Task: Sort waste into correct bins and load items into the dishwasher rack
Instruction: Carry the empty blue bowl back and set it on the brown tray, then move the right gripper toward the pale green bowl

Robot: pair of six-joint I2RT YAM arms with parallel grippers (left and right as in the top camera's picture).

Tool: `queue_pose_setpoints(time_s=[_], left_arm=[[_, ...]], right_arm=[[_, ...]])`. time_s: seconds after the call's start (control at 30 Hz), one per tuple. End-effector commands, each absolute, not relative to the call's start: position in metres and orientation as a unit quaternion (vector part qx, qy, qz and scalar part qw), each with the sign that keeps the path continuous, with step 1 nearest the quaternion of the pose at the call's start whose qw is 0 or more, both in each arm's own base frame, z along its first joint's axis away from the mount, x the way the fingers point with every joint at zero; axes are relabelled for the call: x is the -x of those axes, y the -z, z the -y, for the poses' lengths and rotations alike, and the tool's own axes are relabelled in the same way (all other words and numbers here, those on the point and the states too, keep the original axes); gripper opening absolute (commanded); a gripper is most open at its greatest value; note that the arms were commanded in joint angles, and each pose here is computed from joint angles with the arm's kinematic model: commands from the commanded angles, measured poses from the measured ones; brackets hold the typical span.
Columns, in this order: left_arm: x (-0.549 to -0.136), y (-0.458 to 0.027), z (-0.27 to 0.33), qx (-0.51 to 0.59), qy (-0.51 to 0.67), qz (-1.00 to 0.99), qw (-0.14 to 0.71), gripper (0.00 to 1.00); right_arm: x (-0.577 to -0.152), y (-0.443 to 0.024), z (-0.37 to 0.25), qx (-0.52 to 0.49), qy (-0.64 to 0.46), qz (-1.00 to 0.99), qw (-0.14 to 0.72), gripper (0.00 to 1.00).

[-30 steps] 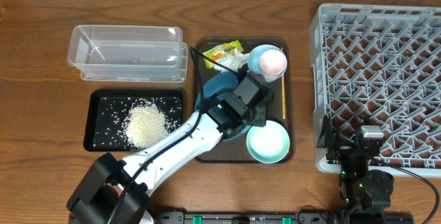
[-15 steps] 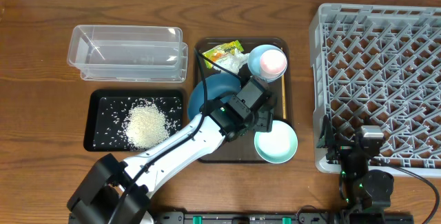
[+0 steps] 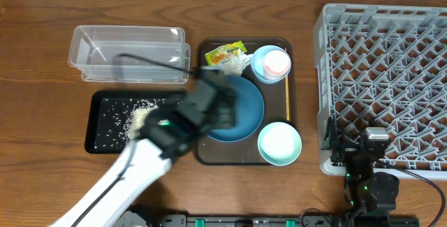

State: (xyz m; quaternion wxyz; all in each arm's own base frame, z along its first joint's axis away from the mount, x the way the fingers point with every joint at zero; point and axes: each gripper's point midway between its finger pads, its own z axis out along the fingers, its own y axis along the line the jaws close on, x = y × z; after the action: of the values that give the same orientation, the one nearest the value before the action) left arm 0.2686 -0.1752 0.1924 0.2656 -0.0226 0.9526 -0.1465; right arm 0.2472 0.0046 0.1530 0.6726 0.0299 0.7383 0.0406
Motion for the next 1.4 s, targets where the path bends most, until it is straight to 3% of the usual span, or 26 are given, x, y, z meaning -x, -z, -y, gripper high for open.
queue_pose_setpoints(time_s=[0.0,0.1,0.3,0.83,0.9,0.97,1.07,1.2,1.37], left_arm=[[-0.273,-0.215,0.098,0.111,0.066,-0.941,0.312,0.76],[-0.255,-0.22,0.034,0.192,0.009,-0.932,0.308,0.83],[-0.207,-0.218,-0.038,0.315,-0.048,-0.909,0.268,0.86],[-0.199,-0.217,-0.052,0.346,-0.059,-0.9,0.259,0.91],[-0.199,-0.217,-0.052,0.346,-0.059,-0.9,0.259,0.91],[-0.199,-0.217,-0.052,0.346,-0.059,-0.9,0.259,0.91],[-0.199,-0.217,-0.052,0.346,-0.059,-0.9,0.259,0.91],[-0.199,-0.217,-0.052,0.346,-0.059,-0.9,0.259,0.91],[-0.199,-0.217,-0.052,0.346,-0.059,-0.9,0.259,0.92]], right_arm=[[-0.247,-0.152,-0.003,-0.028,-0.034,-0.74,0.671,0.99],[-0.247,-0.152,-0.003,-0.028,-0.034,-0.74,0.671,0.99],[-0.247,-0.152,-0.003,-0.028,-0.034,-0.74,0.672,0.99],[-0.248,-0.158,-0.003,-0.03,-0.039,-0.731,0.68,0.99],[-0.248,-0.165,-0.012,-0.046,-0.091,-0.72,0.686,0.99],[-0.244,-0.174,-0.039,-0.067,-0.221,-0.706,0.669,0.99],[-0.218,-0.172,-0.098,-0.082,-0.462,-0.706,0.53,0.99],[-0.209,-0.18,-0.11,-0.137,-0.552,-0.687,0.452,0.99],[-0.198,-0.225,-0.115,-0.066,-0.576,-0.639,0.507,0.7]])
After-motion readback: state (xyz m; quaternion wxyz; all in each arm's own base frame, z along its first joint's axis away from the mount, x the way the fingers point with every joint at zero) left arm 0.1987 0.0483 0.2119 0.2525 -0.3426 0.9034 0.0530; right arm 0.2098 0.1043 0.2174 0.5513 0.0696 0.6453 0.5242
